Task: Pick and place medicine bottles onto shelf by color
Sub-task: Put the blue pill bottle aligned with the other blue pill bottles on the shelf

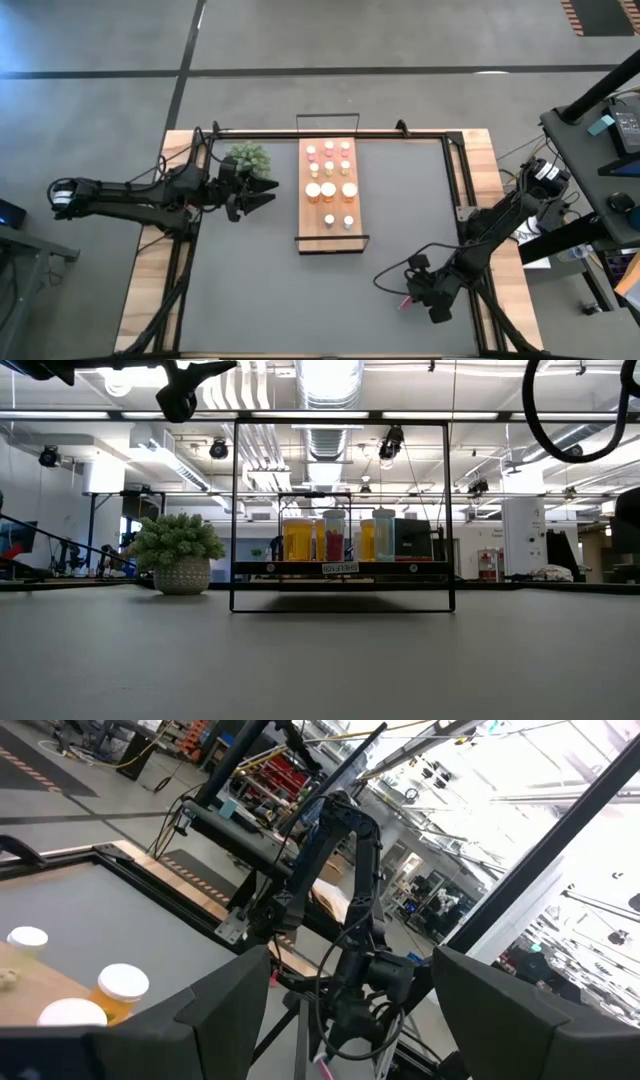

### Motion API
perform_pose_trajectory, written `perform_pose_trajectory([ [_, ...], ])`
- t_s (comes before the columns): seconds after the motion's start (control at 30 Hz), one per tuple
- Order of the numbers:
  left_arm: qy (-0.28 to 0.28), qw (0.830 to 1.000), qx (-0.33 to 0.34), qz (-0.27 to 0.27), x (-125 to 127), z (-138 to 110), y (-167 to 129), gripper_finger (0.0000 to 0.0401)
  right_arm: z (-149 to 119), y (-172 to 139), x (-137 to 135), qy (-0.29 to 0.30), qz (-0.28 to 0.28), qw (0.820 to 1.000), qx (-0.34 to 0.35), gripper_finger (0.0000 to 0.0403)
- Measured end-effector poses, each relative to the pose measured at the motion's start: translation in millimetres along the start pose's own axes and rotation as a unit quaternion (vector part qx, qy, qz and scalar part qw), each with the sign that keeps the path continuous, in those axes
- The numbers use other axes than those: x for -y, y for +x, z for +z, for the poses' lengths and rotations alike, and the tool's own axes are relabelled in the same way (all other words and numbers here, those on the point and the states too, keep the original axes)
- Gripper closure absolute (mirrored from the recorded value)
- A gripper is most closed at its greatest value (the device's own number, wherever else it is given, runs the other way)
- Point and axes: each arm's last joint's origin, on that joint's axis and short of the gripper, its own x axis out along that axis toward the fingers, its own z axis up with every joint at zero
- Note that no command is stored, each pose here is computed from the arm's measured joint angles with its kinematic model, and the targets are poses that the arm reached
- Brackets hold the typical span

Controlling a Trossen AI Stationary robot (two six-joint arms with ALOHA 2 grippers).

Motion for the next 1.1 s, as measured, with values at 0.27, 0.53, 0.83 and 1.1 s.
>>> perform_pose_trajectory([
  [0.27,0.000,1.000,-0.001,0.001,0,0,0,0.0139,12,-12,-7,0.032,0.017,0.999,0.007,0.0299],
  [0.53,0.000,1.000,-0.002,0.001,0,-1,1,0.0139,29,-48,-13,0.078,-0.024,0.996,-0.032,0.0299],
  [0.83,0.002,1.000,-0.001,0.000,0,0,0,0.0139,28,-47,-10,0.361,-0.046,0.931,-0.026,0.0281],
  [1.1,0.002,1.000,-0.001,0.000,0,0,0,0.0139,33,-41,-15,0.447,-0.025,0.894,-0.013,0.0225],
])
